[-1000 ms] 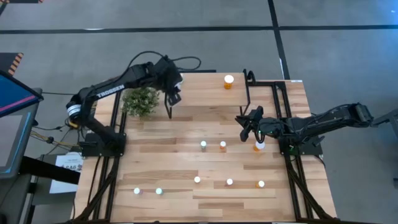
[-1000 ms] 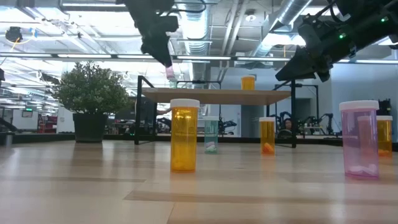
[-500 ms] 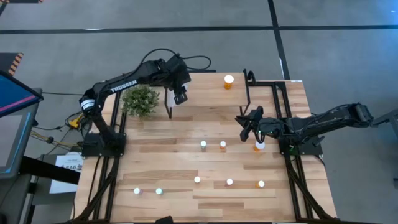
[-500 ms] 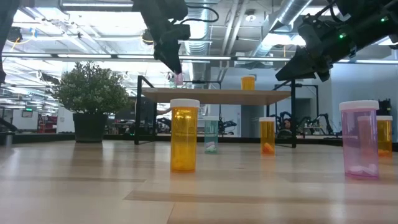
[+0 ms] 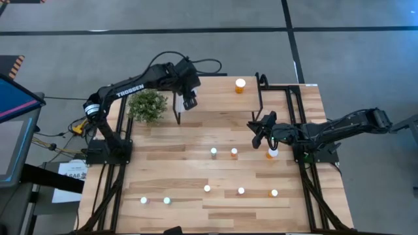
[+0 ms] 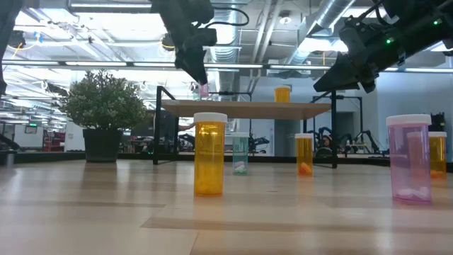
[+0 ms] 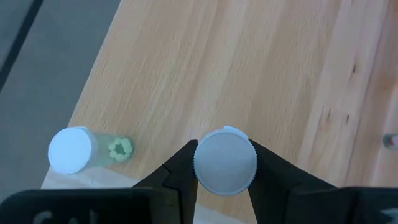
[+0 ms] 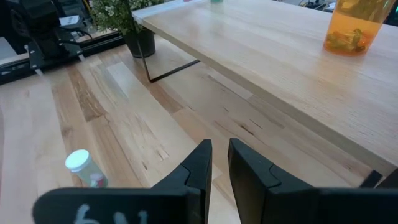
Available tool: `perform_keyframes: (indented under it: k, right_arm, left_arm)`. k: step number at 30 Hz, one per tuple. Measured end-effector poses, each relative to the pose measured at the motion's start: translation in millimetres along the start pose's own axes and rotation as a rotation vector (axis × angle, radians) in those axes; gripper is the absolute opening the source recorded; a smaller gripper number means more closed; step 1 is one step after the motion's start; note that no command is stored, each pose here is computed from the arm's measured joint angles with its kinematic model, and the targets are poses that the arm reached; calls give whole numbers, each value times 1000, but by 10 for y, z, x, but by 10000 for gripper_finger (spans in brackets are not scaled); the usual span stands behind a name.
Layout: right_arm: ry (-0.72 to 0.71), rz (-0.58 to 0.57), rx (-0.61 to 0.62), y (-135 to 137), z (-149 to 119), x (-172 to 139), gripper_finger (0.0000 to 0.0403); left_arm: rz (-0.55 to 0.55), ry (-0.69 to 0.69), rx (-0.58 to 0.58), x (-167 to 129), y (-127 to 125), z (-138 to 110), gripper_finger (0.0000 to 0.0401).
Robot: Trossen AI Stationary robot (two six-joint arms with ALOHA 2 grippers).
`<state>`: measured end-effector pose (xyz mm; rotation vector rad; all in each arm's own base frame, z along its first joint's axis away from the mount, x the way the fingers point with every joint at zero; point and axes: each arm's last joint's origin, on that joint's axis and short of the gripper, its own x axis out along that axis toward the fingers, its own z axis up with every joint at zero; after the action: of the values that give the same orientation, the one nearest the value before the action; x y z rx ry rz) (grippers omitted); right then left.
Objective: Pick and place medicine bottles onto shelf by color
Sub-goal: Put the top pink small pill bottle on the shelf
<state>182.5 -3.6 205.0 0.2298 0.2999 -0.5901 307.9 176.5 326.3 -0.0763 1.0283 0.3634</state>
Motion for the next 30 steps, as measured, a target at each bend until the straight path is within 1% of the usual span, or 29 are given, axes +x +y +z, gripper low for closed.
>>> perform_keyframes:
  k: [6, 9, 12, 17, 23, 30]
  right_arm:
    - [0, 0, 0, 0, -1, 1, 76]
    - [0, 0, 0, 0, 0, 0, 76]
    - [0, 0, 0, 0, 0, 0, 76]
    - [0, 0, 0, -1, 0, 0, 76]
    - [0, 0, 0, 0, 0, 0, 76]
    - [0, 0, 0, -1, -1, 0, 76]
  left_arm:
    - [4, 2, 10, 4, 13, -8, 101]
    - [21, 27, 17, 4, 28, -32, 101]
    - [47, 56, 4, 2, 89, -68, 101]
    - [54, 63, -36, -2, 209, -103, 101]
    - [16, 52, -59, -4, 269, -120, 101]
    - [12, 58, -60, -4, 263, -125, 101]
